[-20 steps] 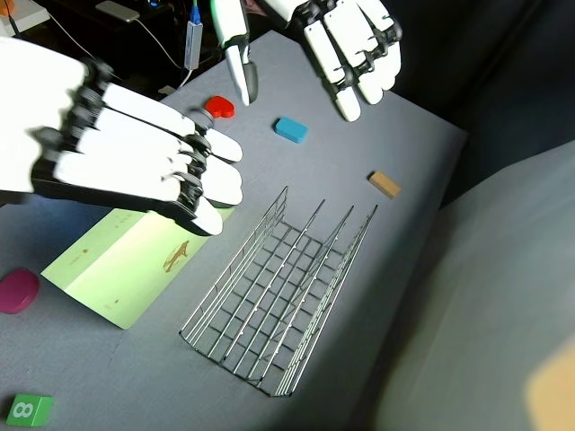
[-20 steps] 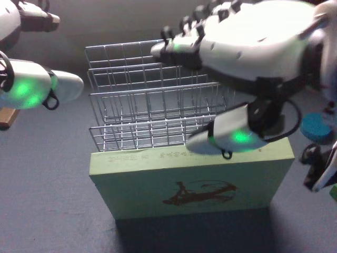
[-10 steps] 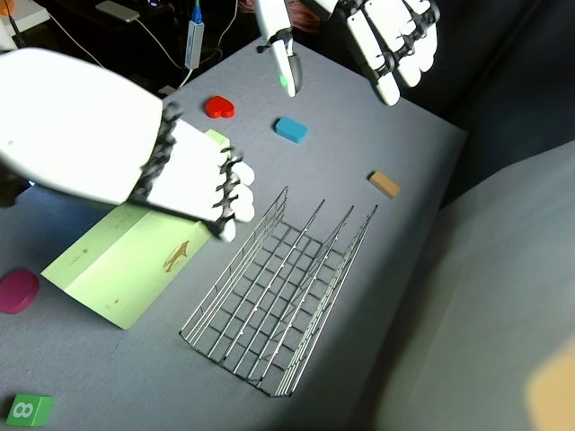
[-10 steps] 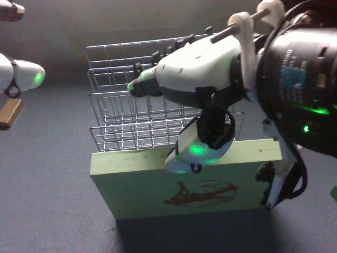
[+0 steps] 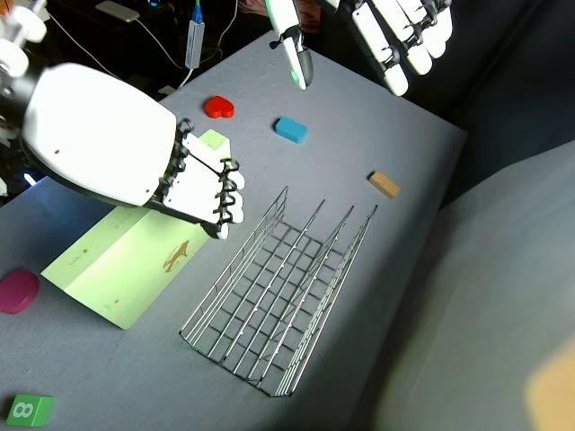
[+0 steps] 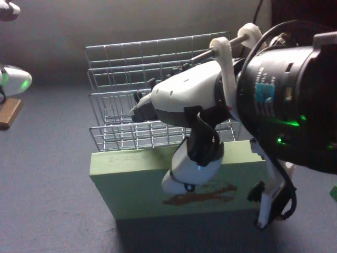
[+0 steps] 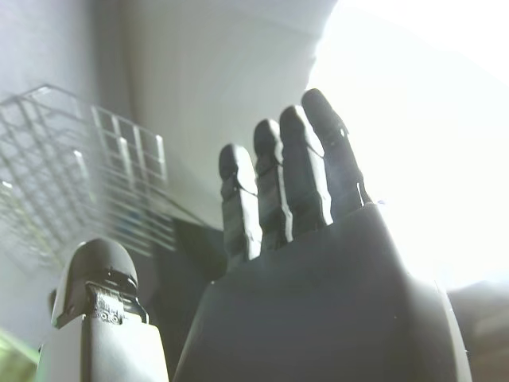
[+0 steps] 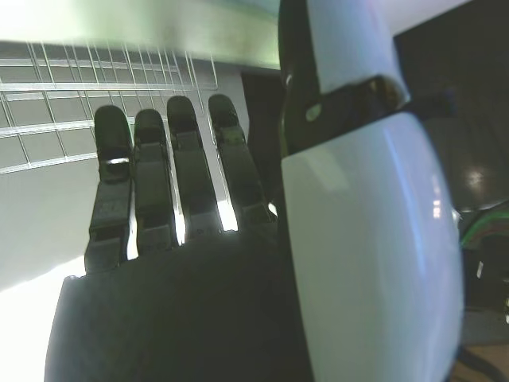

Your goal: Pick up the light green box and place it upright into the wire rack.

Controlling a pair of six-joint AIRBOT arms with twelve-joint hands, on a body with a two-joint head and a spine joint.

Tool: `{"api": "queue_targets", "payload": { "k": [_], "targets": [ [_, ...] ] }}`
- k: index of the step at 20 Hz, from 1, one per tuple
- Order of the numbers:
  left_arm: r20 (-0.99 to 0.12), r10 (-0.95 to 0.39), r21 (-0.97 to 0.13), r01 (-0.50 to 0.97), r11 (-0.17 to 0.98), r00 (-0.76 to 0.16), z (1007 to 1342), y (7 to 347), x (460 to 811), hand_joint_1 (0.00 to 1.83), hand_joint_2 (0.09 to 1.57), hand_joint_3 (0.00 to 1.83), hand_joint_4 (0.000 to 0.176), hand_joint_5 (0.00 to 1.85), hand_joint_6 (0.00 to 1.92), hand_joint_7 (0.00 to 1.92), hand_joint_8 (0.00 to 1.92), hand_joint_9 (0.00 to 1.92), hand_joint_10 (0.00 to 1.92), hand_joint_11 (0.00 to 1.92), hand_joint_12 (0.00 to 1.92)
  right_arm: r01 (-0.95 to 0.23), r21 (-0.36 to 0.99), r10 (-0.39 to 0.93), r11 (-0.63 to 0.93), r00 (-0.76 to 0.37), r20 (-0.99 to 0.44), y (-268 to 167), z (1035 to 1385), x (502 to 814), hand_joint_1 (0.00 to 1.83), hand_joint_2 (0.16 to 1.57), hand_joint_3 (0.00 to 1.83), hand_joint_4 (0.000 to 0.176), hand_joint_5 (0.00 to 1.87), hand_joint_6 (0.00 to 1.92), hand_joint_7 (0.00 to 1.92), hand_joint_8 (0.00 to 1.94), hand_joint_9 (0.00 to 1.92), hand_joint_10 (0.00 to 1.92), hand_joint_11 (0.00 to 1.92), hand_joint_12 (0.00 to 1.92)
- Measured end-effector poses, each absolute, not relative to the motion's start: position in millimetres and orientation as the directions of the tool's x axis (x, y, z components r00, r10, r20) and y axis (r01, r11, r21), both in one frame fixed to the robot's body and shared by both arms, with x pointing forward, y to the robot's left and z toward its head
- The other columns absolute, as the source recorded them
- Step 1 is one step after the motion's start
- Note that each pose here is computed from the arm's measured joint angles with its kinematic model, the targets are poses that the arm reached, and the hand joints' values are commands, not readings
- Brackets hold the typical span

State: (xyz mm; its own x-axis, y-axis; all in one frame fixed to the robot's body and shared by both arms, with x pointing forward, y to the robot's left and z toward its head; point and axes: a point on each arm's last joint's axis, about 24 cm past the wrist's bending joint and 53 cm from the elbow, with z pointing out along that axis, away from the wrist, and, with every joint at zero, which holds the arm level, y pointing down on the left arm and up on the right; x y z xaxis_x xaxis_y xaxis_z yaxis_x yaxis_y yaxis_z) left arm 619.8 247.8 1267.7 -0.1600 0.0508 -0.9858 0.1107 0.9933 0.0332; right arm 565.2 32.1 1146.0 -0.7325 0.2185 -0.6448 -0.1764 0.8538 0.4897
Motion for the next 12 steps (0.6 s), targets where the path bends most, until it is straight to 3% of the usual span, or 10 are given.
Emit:
{"api": "queue_targets", "payload": {
  "k": [2, 7, 8, 12],
  "targets": [
    [-0.979, 0.092, 0.069, 0.132, 0.989, -0.180, 1262.1, 244.8, 618.5, 0.21, 1.14, 0.00, 0.060, 0.34, 0.00, 0.26, 0.00, 0.21, 0.00, 0.00, 0.66, -0.159, 0.483, 0.217, 0.861, -0.743, -0.633, 29.1, 1138.1, 563.2, 0.94, 0.99, 0.00, 0.023, 0.19, 0.01, 0.22, 0.01, 0.15, 0.01, 0.00, 0.76],
    [-0.975, 0.123, 0.096, 0.150, 0.984, -0.185, 1259.6, 243.6, 618.9, 0.26, 1.12, 0.00, 0.056, 0.34, 0.00, 0.28, 0.01, 0.21, 0.00, 0.00, 0.65, -0.164, 0.476, 0.215, 0.864, -0.735, -0.643, 28.0, 1138.4, 565.0, 0.96, 1.01, 0.00, 0.000, 0.31, 0.02, 0.31, 0.01, 0.22, 0.01, 0.00, 0.85],
    [-0.975, 0.124, 0.097, 0.147, 0.984, -0.187, 1259.3, 244.7, 619.1, 0.24, 1.13, 0.00, 0.056, 0.34, 0.00, 0.28, 0.00, 0.21, 0.00, 0.00, 0.66, -0.164, 0.476, 0.215, 0.864, -0.735, -0.643, 27.9, 1138.2, 565.0, 1.00, 1.03, 0.00, 0.000, 0.43, 0.02, 0.43, 0.01, 0.35, 0.02, 0.00, 1.05],
    [-0.968, 0.165, 0.136, 0.159, 0.978, -0.191, 1257.1, 244.1, 618.5, 0.20, 1.15, 0.01, 0.056, 0.34, 0.00, 0.28, 0.00, 0.21, 0.00, 0.00, 0.66, -0.162, 0.469, 0.212, 0.868, -0.734, -0.645, 26.3, 1137.5, 565.4, 1.04, 1.08, 0.00, 0.000, 0.62, 0.02, 0.65, 0.01, 0.54, 0.03, 0.13, 1.19]
  ]
}}
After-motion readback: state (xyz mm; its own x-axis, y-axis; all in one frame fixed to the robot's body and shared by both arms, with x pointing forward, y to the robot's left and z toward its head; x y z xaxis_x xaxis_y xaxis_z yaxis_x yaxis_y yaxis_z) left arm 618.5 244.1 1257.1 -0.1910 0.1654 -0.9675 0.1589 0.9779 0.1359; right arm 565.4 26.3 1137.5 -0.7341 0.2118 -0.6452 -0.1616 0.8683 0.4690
